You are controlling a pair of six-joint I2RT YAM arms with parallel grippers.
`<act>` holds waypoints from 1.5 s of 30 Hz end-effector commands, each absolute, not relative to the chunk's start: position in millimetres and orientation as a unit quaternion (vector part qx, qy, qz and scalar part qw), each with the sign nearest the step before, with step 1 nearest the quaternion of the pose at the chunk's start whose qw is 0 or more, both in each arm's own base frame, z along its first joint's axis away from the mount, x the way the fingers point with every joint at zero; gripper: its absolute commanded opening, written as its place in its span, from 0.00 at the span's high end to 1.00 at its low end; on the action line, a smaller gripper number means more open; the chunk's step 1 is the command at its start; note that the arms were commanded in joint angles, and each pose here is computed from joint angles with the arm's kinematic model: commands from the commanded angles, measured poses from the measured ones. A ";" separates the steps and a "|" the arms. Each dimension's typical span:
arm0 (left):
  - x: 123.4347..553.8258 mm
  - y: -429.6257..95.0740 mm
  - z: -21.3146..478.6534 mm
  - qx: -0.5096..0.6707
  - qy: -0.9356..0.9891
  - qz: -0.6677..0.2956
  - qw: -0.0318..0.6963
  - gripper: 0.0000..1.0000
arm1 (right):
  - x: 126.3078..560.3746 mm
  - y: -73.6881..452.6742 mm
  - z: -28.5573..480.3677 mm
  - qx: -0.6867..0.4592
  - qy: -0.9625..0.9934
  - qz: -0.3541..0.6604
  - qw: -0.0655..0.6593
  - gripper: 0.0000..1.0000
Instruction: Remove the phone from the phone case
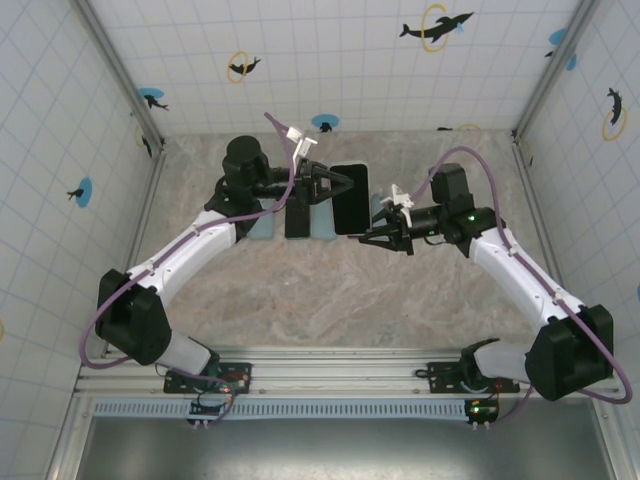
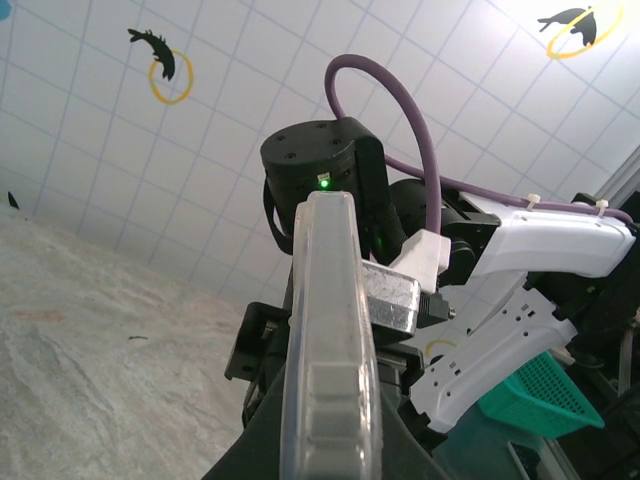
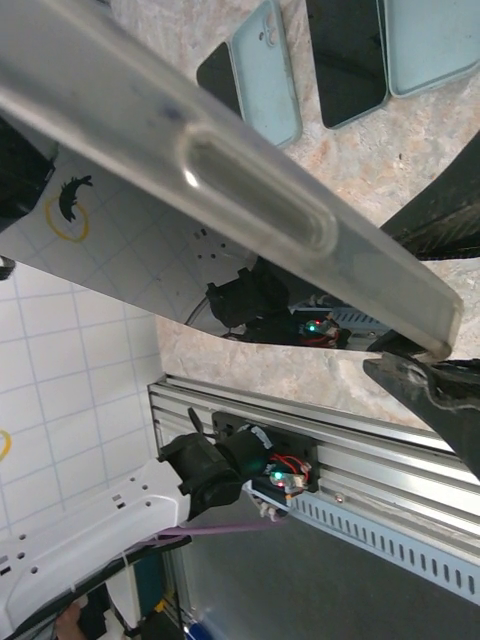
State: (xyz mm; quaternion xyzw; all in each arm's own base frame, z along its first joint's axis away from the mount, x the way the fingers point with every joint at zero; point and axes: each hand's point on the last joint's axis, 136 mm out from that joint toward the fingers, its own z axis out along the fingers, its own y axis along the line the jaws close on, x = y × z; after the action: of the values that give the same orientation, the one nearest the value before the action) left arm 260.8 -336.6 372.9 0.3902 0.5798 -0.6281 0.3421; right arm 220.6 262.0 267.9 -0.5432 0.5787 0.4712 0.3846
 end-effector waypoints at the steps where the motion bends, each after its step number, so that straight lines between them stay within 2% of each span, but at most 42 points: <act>1: 248.7 -331.8 396.6 0.406 0.551 -0.631 0.365 1.00 | 219.4 264.6 272.9 -0.549 0.568 0.474 0.389 0.72; 7: 248.3 -332.1 396.1 0.405 0.553 -0.633 0.360 1.00 | 221.3 267.4 283.4 -0.542 0.555 0.486 0.403 0.73; 13: 248.5 -332.4 397.0 0.404 0.553 -0.634 0.359 1.00 | 221.5 265.7 273.9 -0.549 0.567 0.475 0.389 0.79; 24: 250.5 -333.7 396.7 0.402 0.554 -0.638 0.353 1.00 | 223.3 265.1 275.7 -0.552 0.567 0.464 0.398 0.78; 29: 250.1 -333.6 396.0 0.401 0.555 -0.639 0.350 1.00 | 225.4 266.0 278.3 -0.549 0.566 0.466 0.401 0.85; 33: 248.6 -334.4 395.3 0.397 0.558 -0.644 0.339 1.00 | 229.0 265.4 280.0 -0.552 0.567 0.451 0.412 0.87; 45: 217.3 -343.9 376.8 0.398 0.572 -0.674 0.246 1.00 | 278.6 249.9 290.4 -0.555 0.589 0.271 0.521 0.91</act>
State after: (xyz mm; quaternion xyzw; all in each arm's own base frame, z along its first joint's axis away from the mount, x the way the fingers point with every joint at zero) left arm 256.8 -337.6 381.5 0.3907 0.5671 -0.6383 0.3439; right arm 230.7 260.0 270.8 -0.5515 0.5947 0.4054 0.4217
